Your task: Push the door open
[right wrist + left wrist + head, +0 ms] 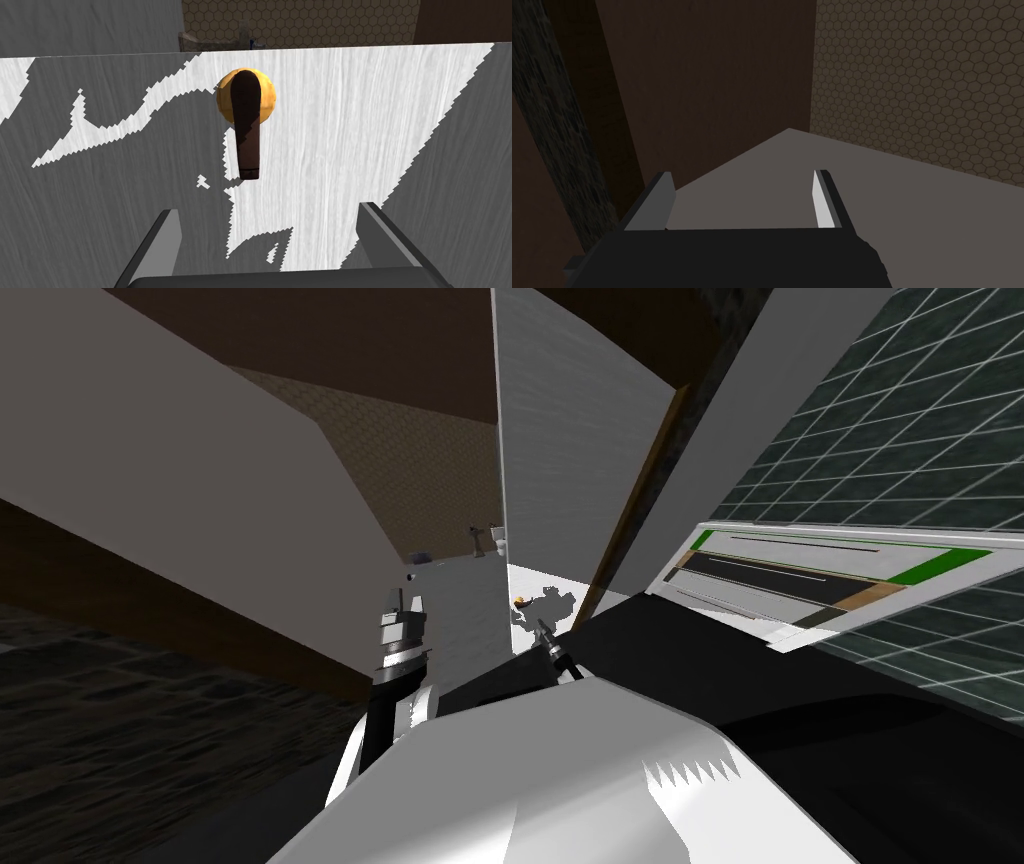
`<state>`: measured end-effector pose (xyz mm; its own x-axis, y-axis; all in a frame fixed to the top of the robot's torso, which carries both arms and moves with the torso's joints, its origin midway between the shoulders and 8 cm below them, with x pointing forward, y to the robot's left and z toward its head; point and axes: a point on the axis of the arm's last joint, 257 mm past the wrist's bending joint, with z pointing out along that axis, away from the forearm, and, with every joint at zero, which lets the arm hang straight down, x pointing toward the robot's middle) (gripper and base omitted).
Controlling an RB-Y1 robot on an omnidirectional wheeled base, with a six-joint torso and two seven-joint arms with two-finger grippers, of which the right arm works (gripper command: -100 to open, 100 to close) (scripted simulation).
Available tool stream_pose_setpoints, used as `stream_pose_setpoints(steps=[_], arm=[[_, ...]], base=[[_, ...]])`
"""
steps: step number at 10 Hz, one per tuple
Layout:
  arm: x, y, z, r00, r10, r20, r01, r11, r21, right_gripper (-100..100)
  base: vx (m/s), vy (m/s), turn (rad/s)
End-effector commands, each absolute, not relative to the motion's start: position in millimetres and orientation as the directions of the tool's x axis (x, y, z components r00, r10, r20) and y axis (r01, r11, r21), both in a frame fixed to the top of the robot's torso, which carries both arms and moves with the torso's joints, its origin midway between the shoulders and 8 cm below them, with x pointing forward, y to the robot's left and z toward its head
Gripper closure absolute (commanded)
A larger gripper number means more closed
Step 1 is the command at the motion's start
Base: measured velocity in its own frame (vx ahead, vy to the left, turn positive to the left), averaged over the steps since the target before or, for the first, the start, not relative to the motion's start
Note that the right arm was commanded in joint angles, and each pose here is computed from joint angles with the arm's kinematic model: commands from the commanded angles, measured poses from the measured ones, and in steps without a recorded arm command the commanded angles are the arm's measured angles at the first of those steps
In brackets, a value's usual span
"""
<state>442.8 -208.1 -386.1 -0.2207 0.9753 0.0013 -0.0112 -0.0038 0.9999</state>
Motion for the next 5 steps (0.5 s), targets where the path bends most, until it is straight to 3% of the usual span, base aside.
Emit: stream_pose_setpoints(steps=[1,5], arm=[[442.8,-208.1,-386.1,-0.221,0.975,0.001,-0.011,-0.004,1.000,-100],[444.3,-208.7,-388.2,-0.208,0.978,0.003,-0.010,-0.006,1.000,-100]], base=[[0.042,-0.037,0.015],[0.181,0.023,0.031]])
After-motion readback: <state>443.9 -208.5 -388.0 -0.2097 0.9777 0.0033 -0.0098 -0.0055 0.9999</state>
